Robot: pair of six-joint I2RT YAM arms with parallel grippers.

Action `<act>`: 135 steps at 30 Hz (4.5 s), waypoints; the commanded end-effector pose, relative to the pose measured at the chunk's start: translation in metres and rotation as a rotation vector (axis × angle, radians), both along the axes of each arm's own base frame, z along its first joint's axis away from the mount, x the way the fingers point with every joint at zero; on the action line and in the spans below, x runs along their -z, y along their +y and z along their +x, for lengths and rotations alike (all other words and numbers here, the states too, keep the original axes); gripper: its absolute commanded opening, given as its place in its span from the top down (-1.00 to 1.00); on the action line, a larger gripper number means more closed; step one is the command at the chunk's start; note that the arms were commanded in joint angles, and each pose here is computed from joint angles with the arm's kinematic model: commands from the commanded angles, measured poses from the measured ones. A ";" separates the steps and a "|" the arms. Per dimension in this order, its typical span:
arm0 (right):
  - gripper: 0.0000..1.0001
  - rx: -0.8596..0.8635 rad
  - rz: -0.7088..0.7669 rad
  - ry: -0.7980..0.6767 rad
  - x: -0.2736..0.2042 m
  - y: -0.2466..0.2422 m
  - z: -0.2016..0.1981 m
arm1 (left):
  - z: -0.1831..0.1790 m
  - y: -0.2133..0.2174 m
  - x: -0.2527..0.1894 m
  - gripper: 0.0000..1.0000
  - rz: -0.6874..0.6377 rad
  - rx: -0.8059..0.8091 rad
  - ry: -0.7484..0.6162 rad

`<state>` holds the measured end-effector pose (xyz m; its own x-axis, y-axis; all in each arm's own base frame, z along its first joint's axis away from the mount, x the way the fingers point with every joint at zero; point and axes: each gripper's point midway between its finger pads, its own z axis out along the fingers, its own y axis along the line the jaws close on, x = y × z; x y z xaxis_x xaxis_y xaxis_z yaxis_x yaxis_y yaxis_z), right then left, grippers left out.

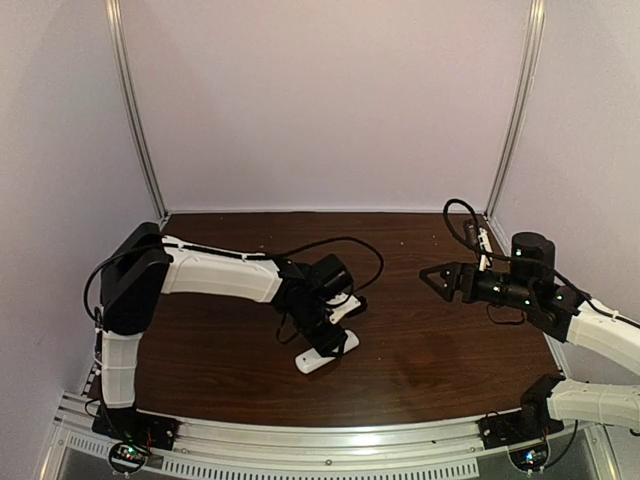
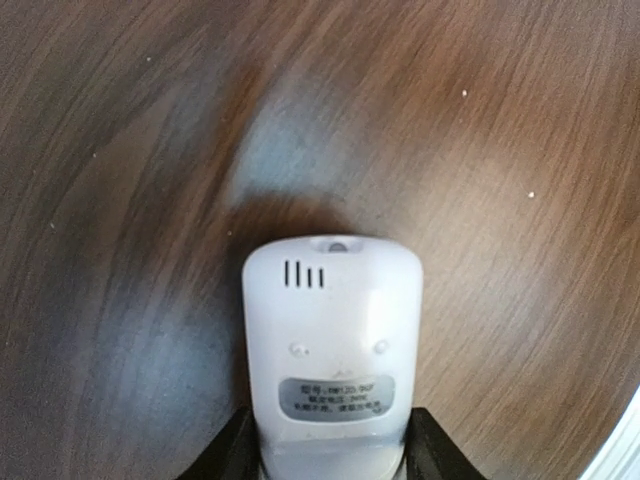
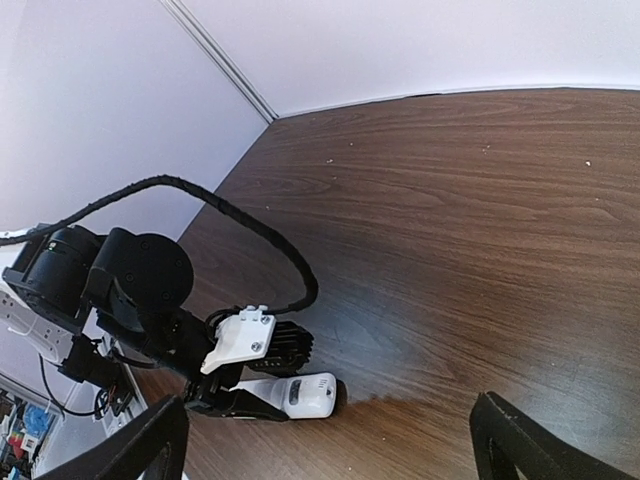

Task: Load the batteries into the remote control
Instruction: Pick up the remote control from the center of the board, then pass from the left arm to the right, then place the remote control at the center of the board.

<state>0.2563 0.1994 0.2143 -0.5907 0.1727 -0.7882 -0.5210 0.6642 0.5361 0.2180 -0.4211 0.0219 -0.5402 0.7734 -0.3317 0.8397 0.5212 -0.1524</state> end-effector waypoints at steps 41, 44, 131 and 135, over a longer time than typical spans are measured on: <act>-0.45 -0.709 0.466 -0.291 -0.134 0.137 -0.085 | -0.068 -0.019 -0.296 0.70 -1.224 0.389 -0.072; -0.31 -0.727 0.470 -0.294 -0.136 0.140 -0.089 | -0.068 -0.020 -0.296 0.70 -1.231 0.385 -0.068; 0.27 -0.261 -0.933 0.399 0.205 0.112 0.065 | 0.078 0.157 -0.147 -0.95 -0.621 -0.570 -0.326; -0.02 -0.258 -0.927 0.400 0.205 0.114 0.065 | 0.079 0.160 -0.145 -0.95 -0.606 -0.575 -0.327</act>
